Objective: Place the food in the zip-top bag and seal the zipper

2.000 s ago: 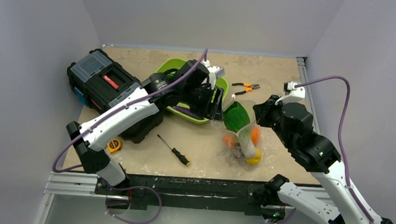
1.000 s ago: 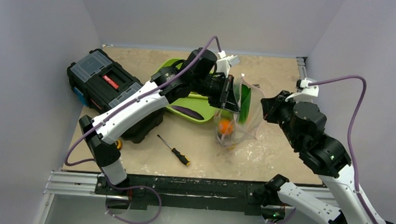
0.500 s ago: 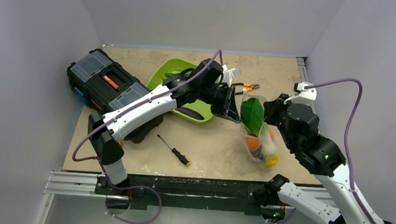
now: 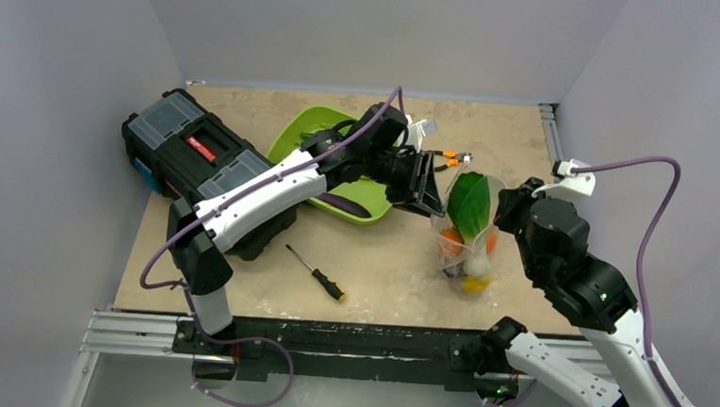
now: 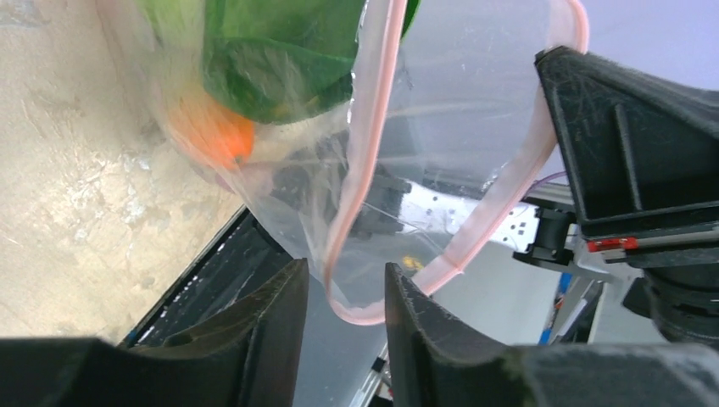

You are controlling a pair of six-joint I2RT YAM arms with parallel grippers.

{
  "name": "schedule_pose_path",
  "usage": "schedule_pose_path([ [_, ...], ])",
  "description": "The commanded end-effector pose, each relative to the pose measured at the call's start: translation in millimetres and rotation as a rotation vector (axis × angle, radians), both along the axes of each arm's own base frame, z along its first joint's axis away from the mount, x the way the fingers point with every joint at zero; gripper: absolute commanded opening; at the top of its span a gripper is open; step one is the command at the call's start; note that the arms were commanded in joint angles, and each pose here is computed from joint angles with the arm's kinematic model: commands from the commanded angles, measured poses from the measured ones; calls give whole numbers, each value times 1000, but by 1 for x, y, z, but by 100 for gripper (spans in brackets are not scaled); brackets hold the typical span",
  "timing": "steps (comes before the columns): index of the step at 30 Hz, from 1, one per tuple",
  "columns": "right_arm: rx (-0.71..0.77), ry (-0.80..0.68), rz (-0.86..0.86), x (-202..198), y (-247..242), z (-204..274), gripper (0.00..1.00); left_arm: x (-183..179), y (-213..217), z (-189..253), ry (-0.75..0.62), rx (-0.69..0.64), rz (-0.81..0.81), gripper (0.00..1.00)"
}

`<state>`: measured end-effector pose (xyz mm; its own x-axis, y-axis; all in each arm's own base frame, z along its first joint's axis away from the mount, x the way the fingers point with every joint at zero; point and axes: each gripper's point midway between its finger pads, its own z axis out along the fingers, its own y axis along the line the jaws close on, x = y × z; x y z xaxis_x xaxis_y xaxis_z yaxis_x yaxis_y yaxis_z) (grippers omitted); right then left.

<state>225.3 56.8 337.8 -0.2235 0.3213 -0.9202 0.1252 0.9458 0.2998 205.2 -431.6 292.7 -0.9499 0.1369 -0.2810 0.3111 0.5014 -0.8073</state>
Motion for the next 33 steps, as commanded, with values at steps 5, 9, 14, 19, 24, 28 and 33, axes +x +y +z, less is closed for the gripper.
schedule_pose_path([
  [5, 32, -123, -83, 5, -15, 37, 0, 25, 26, 53, -181, -118, 58, 51],
  [9, 27, -111, -65, 7, -10, 33, 0, 44, 53, 56, -276, -109, 129, 55],
  [14, 5, -99, -47, 9, -6, 30, 0, 77, 90, 53, -441, 7, 309, 65],
  [19, -18, -80, -27, 12, -1, 25, 0, 112, 137, 23, -356, 247, 659, 63],
  [24, -29, -62, -11, 14, 3, 21, 0, 126, 159, -17, -191, 432, 853, 66],
  [28, -44, -56, -10, 13, 1, 20, 0, 133, 159, -49, -23, 471, 940, 75],
  [33, -55, -58, -22, 10, -4, 22, 0, 143, 160, -92, 176, 591, 1076, 82],
])
